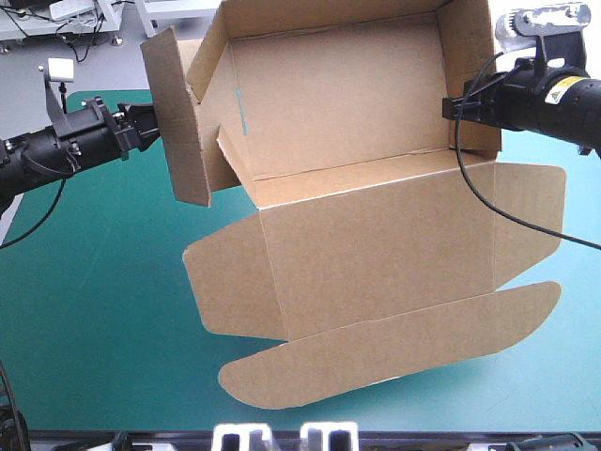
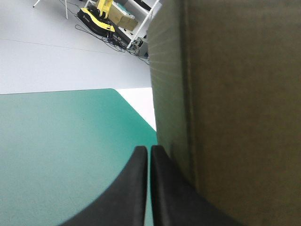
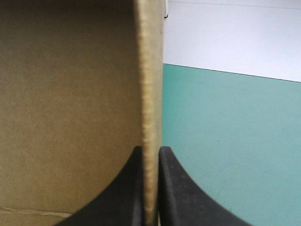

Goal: Fold the box

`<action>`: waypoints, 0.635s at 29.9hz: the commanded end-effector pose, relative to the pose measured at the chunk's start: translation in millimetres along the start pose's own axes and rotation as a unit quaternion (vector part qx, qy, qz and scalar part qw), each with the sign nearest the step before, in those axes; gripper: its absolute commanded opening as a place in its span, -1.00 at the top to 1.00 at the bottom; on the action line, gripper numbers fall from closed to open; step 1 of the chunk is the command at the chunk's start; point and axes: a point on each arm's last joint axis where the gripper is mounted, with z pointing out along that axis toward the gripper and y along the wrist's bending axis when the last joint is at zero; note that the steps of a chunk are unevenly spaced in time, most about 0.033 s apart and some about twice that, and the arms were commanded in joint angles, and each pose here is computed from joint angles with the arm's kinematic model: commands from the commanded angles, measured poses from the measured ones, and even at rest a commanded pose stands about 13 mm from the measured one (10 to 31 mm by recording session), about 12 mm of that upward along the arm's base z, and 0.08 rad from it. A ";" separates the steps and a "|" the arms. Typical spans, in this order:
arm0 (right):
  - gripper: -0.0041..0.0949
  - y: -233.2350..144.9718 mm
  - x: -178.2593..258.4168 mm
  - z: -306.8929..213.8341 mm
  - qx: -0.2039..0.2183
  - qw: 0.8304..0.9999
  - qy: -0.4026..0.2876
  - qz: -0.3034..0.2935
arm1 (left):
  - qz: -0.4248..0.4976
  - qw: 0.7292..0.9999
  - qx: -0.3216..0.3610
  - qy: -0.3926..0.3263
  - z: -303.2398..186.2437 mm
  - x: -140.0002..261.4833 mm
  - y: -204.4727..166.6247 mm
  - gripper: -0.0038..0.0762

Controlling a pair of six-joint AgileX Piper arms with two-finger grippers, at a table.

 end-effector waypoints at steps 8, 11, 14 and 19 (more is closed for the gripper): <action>0.92 3.8 -14.3 -4.9 -0.019 0.998 -0.060 0.014 | 0.014 0.996 0.090 0.004 4.8 -2.1 -43.5 0.87; 0.92 4.4 -14.2 -3.1 -0.024 0.998 -0.058 0.014 | 0.014 0.995 0.097 0.008 7.5 -0.6 -46.0 0.87; 0.92 4.7 -14.2 -3.2 -0.026 0.998 -0.058 0.014 | 0.014 0.995 0.097 0.008 7.5 -0.6 -46.1 0.87; 0.92 4.7 -14.2 -3.2 -0.026 0.998 -0.058 0.011 | 0.014 0.995 0.098 0.008 7.7 -0.5 -46.2 0.88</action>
